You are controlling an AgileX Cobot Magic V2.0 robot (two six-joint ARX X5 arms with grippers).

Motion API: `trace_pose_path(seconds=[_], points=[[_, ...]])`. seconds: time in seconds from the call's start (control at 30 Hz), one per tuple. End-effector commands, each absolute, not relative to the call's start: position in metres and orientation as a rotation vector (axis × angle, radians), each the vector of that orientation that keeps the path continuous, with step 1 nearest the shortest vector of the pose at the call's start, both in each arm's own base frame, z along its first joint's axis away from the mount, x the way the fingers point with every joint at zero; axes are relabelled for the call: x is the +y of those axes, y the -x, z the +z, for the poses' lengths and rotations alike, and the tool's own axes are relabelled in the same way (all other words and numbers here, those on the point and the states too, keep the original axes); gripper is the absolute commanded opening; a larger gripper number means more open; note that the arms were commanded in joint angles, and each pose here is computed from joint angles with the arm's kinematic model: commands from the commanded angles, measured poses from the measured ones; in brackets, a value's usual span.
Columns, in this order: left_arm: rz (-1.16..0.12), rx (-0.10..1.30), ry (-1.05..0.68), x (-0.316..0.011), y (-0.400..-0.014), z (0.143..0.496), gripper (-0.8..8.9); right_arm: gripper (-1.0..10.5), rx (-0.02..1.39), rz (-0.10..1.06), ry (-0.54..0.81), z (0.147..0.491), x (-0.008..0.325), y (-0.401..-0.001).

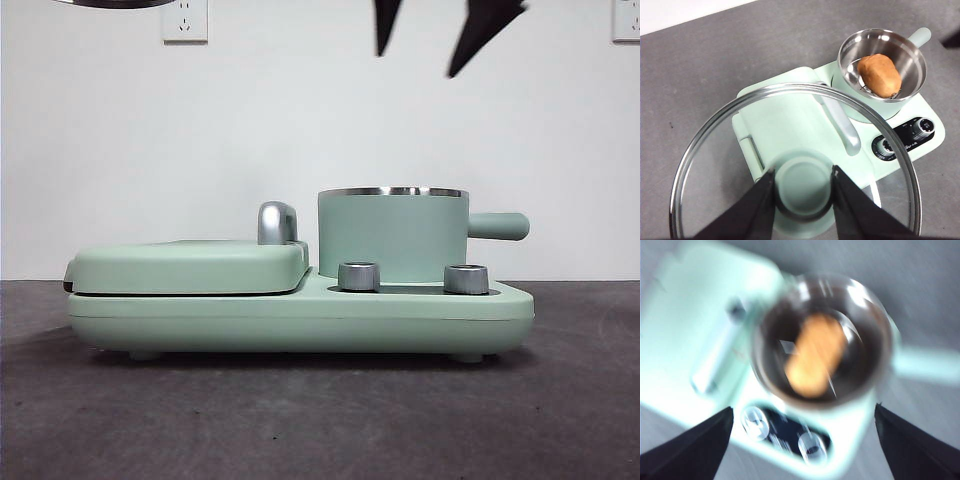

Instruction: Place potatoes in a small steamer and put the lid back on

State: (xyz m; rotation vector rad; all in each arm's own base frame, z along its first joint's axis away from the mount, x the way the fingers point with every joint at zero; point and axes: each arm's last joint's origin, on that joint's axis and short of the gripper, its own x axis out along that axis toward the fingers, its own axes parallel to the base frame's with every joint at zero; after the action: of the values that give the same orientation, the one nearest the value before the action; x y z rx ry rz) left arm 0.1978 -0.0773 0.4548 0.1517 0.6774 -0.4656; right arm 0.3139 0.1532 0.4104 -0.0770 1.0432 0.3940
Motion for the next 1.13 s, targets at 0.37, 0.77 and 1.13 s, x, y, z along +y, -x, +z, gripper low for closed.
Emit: trace_pose_path(seconds=[0.37, 0.77, 1.13], points=[[-0.677, 0.539, -0.088, -0.113, -0.221, 0.451, 0.08, 4.5, 0.952, 0.395, 0.123, 0.387, 0.095, -0.175], [-0.735, 0.588, -0.122, -0.177, -0.266, 0.414, 0.09, 4.5, 0.721, 0.453, -0.079, 0.325, 0.055, -0.091], [-0.726, 0.647, -0.153, -0.234, -0.316, 0.388, 0.09, 4.5, 0.647, 0.451, -0.168, 0.307, 0.039, -0.064]])
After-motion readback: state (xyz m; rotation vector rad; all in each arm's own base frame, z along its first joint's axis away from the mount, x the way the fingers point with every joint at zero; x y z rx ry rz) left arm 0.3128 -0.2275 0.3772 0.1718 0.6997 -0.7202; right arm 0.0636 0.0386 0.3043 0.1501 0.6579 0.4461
